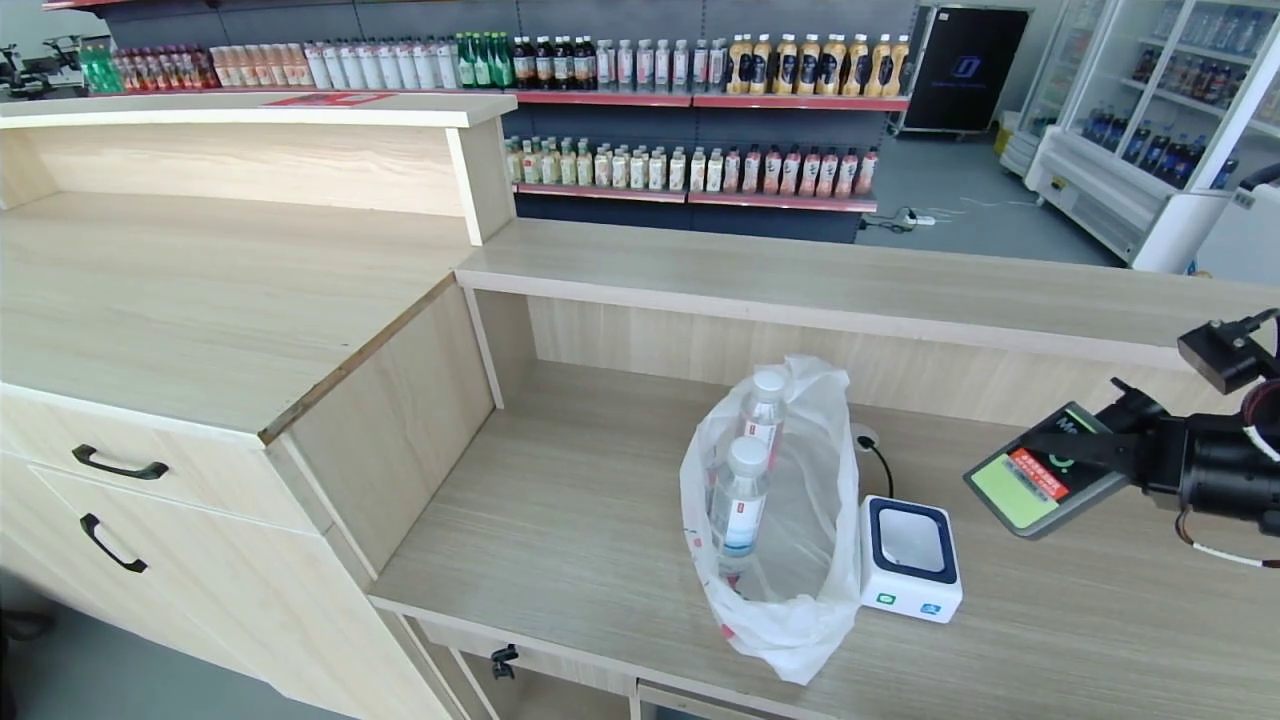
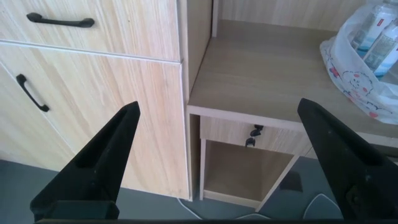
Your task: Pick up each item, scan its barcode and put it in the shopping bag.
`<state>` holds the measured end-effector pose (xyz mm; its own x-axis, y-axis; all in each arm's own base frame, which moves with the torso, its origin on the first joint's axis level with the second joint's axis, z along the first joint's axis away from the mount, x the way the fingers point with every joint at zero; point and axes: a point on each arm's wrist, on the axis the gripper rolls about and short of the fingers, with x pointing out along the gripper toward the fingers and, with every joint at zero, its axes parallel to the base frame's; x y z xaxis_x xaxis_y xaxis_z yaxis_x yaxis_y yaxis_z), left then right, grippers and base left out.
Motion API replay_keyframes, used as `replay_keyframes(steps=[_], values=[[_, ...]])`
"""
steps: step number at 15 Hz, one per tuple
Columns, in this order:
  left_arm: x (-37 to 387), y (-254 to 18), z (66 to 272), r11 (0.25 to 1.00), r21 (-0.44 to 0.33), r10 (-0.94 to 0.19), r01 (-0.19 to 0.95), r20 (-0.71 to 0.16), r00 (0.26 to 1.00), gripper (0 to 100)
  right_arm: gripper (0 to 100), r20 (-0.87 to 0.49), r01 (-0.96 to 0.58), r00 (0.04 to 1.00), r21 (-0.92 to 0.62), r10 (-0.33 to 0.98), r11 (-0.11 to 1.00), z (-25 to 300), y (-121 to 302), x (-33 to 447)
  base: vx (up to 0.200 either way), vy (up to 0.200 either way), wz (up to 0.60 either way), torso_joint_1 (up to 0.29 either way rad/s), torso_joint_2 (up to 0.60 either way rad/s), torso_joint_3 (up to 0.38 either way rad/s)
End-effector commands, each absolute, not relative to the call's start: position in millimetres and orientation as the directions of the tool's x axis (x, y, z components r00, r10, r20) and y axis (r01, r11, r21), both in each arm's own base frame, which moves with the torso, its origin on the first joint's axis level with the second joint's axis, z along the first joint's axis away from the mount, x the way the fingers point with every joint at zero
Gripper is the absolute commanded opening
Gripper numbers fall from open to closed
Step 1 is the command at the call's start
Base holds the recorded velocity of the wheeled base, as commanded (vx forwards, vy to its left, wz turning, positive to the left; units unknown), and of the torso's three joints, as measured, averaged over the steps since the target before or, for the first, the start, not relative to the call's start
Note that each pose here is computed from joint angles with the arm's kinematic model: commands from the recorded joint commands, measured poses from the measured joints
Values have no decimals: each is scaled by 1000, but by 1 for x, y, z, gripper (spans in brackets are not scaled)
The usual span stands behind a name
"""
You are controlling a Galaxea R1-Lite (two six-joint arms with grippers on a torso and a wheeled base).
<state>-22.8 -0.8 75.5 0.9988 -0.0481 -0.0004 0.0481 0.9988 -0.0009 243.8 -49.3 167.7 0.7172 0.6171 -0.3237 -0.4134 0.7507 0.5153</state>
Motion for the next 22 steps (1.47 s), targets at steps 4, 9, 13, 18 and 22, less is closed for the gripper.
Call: replay_keyframes(steps=[4, 9, 13, 18, 22], values=[[-23, -1, 76, 999, -2, -48, 48, -2, 999, 100, 0, -362, -473, 619, 538, 697, 698, 123, -55, 258, 0, 0, 0, 0, 0, 0], [-23, -1, 76, 999, -2, -48, 48, -2, 999, 100, 0, -328, -538, 611, 495, 720, 682, 118, -58, 272, 0, 0, 0, 0, 0, 0], [-23, -1, 76, 999, -2, -48, 48, -2, 999, 100, 0, -304, -577, 608, 466, 734, 671, 113, -57, 286, 0, 0, 0, 0, 0, 0], [-23, -1, 76, 999, -2, -48, 48, -2, 999, 100, 0, -284, -622, 573, 459, 769, 634, 105, -50, 296, 0, 0, 0, 0, 0, 0], [-23, -1, 76, 999, -2, -48, 48, -2, 999, 100, 0, -268, -670, 548, 425, 792, 608, 98, -38, 309, 0, 0, 0, 0, 0, 0]])
